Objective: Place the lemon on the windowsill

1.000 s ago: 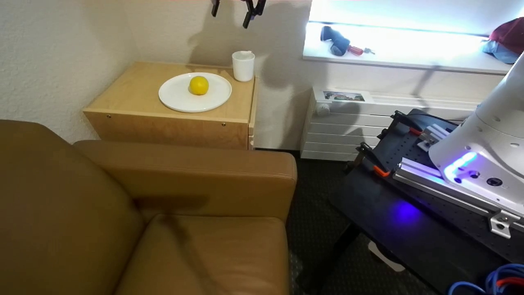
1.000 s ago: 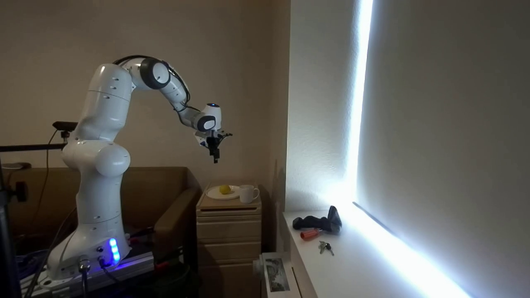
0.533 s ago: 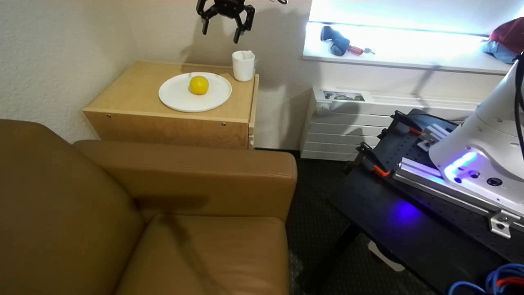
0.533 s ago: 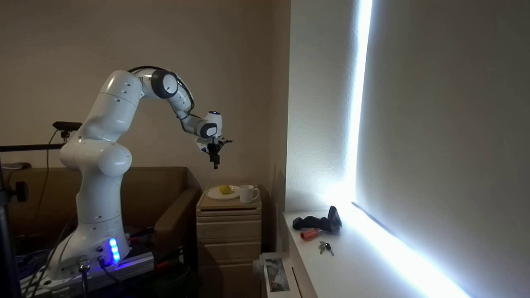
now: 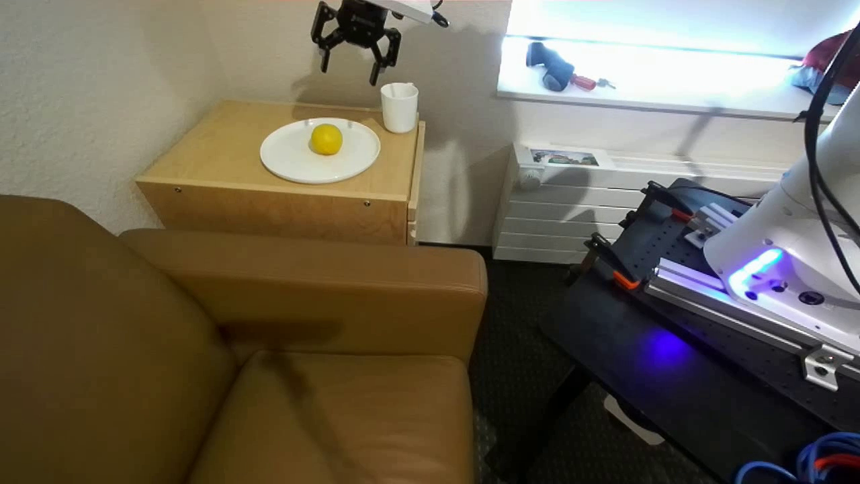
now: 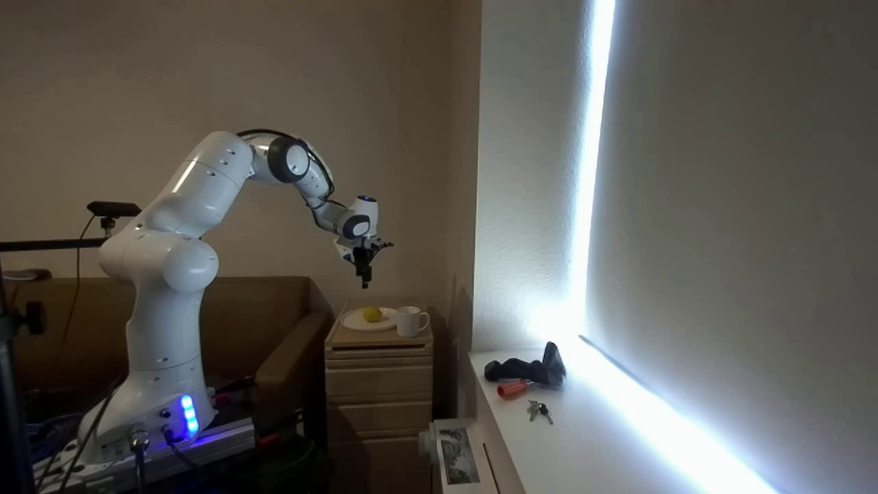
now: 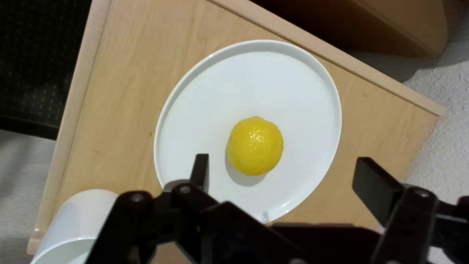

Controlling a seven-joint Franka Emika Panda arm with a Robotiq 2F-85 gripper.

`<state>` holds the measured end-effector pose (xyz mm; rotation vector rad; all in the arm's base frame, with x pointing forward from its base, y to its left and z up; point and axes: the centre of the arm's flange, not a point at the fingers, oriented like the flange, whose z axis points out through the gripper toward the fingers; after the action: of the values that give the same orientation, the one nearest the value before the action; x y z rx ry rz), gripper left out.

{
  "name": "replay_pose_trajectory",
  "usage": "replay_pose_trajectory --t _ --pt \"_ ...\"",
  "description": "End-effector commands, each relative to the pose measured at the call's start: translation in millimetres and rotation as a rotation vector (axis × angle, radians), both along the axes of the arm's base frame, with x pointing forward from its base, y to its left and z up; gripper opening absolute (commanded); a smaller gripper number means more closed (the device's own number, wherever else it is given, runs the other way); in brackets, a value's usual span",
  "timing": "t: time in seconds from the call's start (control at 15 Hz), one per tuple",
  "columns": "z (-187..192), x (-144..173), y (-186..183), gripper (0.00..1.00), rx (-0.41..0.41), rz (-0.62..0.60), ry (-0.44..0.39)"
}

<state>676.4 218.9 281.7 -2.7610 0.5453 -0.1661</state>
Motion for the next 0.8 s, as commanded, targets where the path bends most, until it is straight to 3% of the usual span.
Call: replay_pose_trajectory --t 0.0,0.27,0.4,0.47,0.73 --pt "-31 62 14 1.0 -0.027 -0.001 0.048" --pt "-62 73 18 1.0 -0.099 0.0 0.139" --pt "-56 59 28 1.0 -0.08 0.055 0.115" --pt "-64 48 14 1.0 -0.079 0.017 0.118" --pt "-73 57 22 1.0 -0.117 0.015 0.126"
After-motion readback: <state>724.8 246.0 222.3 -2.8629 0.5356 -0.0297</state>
